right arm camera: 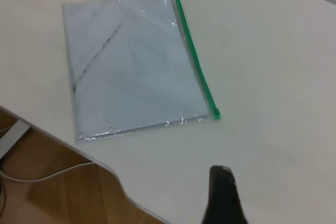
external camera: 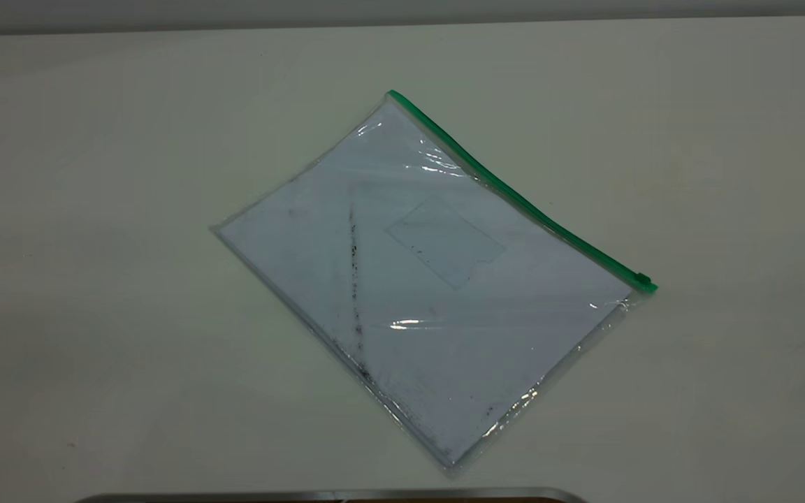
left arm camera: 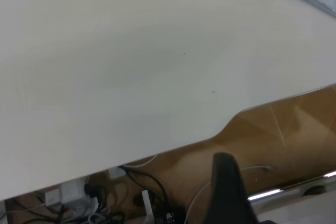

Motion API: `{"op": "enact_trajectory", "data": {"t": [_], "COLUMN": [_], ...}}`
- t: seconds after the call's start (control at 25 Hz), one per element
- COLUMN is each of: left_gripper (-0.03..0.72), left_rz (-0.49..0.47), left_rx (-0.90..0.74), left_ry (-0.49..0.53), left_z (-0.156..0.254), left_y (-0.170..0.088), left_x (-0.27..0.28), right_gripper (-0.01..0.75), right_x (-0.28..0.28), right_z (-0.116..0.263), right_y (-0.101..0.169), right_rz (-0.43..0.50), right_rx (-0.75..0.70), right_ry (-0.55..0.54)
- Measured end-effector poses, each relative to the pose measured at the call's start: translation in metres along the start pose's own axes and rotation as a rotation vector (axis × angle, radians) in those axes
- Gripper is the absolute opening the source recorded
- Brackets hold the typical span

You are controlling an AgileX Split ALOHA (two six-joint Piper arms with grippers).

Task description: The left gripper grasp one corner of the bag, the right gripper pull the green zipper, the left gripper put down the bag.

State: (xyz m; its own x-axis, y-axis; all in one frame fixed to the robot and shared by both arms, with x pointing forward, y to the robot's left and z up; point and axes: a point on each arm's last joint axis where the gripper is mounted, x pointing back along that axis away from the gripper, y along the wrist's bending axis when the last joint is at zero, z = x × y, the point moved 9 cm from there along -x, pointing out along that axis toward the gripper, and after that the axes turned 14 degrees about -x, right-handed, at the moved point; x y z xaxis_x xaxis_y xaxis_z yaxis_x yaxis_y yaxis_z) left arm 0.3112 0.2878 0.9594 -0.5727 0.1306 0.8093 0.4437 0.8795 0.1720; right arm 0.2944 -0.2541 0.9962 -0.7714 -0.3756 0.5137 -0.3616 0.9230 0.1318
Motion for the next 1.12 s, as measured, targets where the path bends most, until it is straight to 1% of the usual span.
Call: {"op": "enact_trajectory", "data": {"t": [0.36, 0.44, 0.64, 0.8, 1.0, 1.12], "left_gripper": [0.58, 0.58, 0.58, 0.58, 0.58, 0.58], "left_rz": [-0.007, -0.039, -0.192, -0.271, -0.299, -0.298], "left_rx": [0.008, 0.046, 0.218, 0.279, 0.285, 0.285], "left_ry": [-0.006, -0.016, -0.051, -0.111, -0.178, -0.19], "left_z": [0.0, 0.001, 0.009, 0.013, 0.015, 0.014], "left_y": [0.001, 0.004, 0.017, 0.019, 0.016, 0.014], "left_x": [0.001, 0.002, 0.012, 0.02, 0.027, 0.028], "right_gripper": [0.563, 0.563, 0.563, 0.563, 0.563, 0.563], "right_x": [0.0, 0.0, 0.0, 0.0, 0.0, 0.0], "right_z": [0.0, 0.0, 0.0, 0.0, 0.0, 0.0], "right_y": [0.0, 0.0, 0.0, 0.0, 0.0, 0.0], "right_rz": [0.0, 0.0, 0.0, 0.0, 0.0, 0.0], "right_rx": [0.0, 0.0, 0.0, 0.0, 0.0, 0.0], "right_ry": [0.0, 0.0, 0.0, 0.0, 0.0, 0.0]}}
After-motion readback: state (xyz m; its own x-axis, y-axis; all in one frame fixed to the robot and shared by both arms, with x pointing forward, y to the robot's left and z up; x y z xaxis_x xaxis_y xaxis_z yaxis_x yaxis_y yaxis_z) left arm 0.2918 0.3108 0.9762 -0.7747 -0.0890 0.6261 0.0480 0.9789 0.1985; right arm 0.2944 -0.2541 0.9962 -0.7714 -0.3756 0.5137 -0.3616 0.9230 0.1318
